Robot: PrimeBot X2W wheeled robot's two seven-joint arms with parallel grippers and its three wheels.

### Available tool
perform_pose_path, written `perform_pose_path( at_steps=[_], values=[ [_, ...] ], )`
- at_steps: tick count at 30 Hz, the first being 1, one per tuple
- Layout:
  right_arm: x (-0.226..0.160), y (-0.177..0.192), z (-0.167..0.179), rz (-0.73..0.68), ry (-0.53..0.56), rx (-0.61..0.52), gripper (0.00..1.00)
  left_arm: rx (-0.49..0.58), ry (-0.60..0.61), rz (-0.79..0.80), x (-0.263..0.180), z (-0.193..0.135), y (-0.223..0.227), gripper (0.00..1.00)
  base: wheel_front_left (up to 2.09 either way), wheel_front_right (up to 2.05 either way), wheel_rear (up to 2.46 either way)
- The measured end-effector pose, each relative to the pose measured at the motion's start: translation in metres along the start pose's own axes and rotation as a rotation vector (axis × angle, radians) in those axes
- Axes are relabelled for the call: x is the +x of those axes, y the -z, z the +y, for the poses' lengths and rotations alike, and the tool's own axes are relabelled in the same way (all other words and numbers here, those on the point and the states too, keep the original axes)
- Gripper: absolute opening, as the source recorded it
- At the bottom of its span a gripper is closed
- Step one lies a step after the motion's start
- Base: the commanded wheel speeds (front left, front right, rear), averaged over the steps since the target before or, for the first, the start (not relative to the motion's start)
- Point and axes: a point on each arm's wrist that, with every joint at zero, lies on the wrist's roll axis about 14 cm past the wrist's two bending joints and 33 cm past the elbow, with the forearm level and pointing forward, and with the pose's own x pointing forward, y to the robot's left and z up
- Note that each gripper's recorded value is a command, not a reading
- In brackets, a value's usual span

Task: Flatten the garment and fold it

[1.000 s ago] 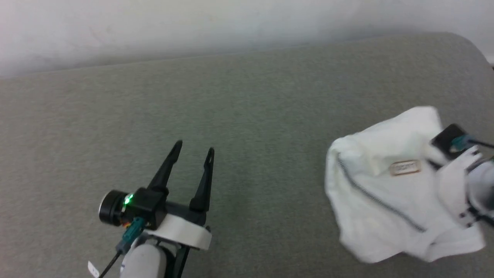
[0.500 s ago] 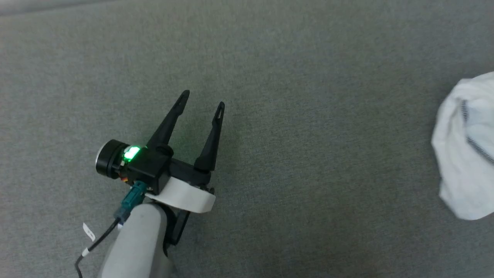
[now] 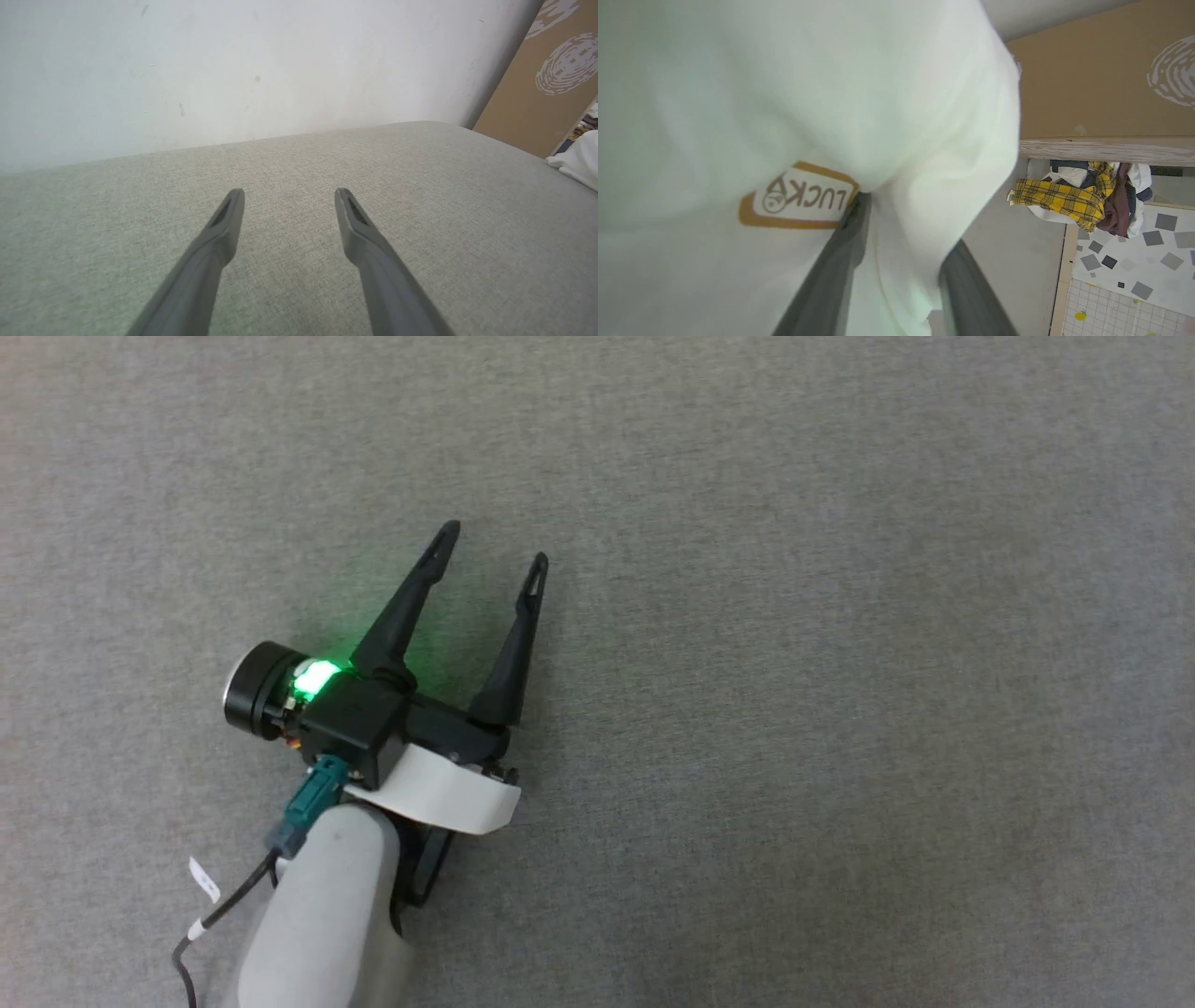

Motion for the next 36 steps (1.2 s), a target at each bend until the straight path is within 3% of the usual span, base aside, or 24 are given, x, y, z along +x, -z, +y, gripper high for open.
perform_pose_path(
  at_steps=[8, 14, 19, 26, 31, 36],
  values=[
    [-0.011, -0.015, -0.011, -0.053, 0.032, 0.009, 1.0, 0.007, -0.039, 0.017, -0.018, 0.005, -0.007, 1.0, 0.0, 0.0, 0.0],
    [-0.042, -0.06, -0.017, -0.209, 0.028, 0.025, 1.0, 0.015, -0.075, 0.017, -0.045, 0.001, -0.024, 1.0, 0.0, 0.0, 0.0],
    [-0.094, -0.129, -0.027, -0.502, 0.031, 0.123, 1.0, 0.035, -0.106, -0.043, -0.063, -0.003, -0.056, 1.0, 0.0, 0.0, 0.0],
    [-0.2, -0.211, -0.026, -0.994, 0.012, 0.318, 1.0, 0.022, -0.189, -0.125, -0.092, 0.004, -0.093, 1.0, 0.0, 0.0, 0.0],
    [-0.258, -0.218, -0.01, -1.212, -0.011, 0.453, 1.0, 0.04, -0.26, -0.167, -0.115, 0.013, -0.111, 1.0, 0.0, 0.0, 0.0],
    [-0.286, -0.21, 0.03, -1.29, -0.066, 0.545, 1.0, 0.059, -0.32, -0.187, -0.135, 0.022, -0.12, 1.0, 0.0, 0.0, 0.0]
  ],
)
